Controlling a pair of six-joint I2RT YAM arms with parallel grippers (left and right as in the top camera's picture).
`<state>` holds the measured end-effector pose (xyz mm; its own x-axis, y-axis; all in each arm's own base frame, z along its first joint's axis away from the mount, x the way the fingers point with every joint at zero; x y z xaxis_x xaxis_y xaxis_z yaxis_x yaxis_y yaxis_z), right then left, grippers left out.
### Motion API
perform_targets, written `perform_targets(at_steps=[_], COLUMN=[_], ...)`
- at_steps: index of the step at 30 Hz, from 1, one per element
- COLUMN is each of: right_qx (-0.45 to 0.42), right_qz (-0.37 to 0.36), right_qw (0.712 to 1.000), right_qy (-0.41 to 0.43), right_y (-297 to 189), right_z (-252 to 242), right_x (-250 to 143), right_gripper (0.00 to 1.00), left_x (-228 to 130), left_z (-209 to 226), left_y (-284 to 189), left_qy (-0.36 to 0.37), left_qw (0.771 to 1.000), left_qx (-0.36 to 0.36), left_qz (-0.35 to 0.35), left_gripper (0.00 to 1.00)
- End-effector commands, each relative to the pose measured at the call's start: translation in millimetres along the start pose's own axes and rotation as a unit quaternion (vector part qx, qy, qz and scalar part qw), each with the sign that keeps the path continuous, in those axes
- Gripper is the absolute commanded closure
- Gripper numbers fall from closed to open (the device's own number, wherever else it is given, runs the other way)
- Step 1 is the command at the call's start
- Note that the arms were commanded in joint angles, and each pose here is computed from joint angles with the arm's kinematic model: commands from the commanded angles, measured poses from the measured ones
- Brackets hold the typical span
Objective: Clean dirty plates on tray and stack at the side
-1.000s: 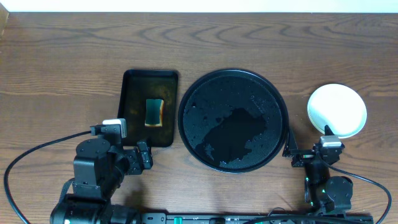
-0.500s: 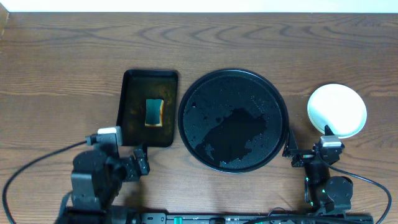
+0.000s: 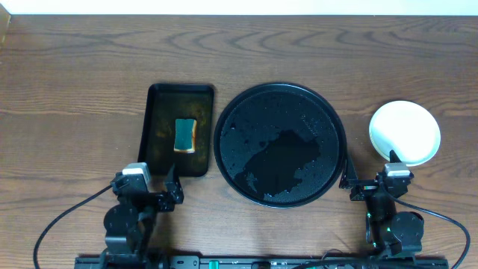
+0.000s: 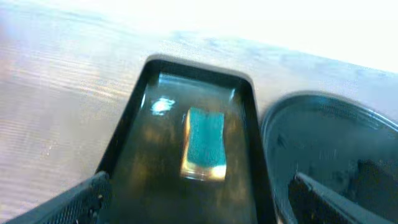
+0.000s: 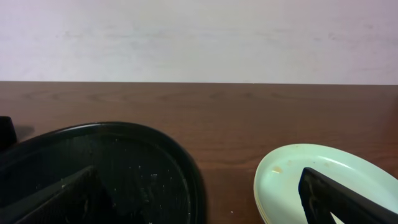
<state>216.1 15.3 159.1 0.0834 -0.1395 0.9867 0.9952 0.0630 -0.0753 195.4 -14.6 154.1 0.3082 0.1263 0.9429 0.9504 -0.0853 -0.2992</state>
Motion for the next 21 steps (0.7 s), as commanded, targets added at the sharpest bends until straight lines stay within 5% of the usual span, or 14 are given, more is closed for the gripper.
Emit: perform_targets(at_steps=[1,7,13,21], right_qx=[0.006,0.006,0.006,0.006], right_qz=[0.0,0.0,0.0,0.0], right_qw=[1.0,1.0,1.0,1.0], right_qy=[-0.005,-0.005,-0.005,-0.005], right_y=[-0.3,-0.3,-0.3,-0.3], right_z=[2.2,2.2,2.2,2.2], right_x=[-0.6,-0.6,-0.6,-0.6], right_gripper=[0.01,0.01,0.01,0.01], left_x=[7.3,30.5,-3.7,-4.4], left_z=[1.6,0.1,5.3,5.3], left_y=[6.2,11.0,20.8,20.9], left_qy=[0.006,0.049,0.046,0.044], left_qw=[0.999,0.987,0.996,0.996], left_qx=[0.001,-0.002,0.004,0.004], left_qz=[-0.049,-0.153,-0.081,-0.079], left_gripper=[0.1,0.1,0.1,0.1])
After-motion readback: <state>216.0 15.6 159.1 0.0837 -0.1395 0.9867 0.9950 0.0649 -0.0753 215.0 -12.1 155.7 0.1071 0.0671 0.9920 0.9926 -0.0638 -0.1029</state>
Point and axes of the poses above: each gripper's point midway between its finger pads, its own y axis out along the fingers, its own z axis along the line the jaws close on, x = y × z, the point moved 3 cm from there along -y, back along the fingers, and after that the axes turned 5 degrees about y, right-handed, at the moved point
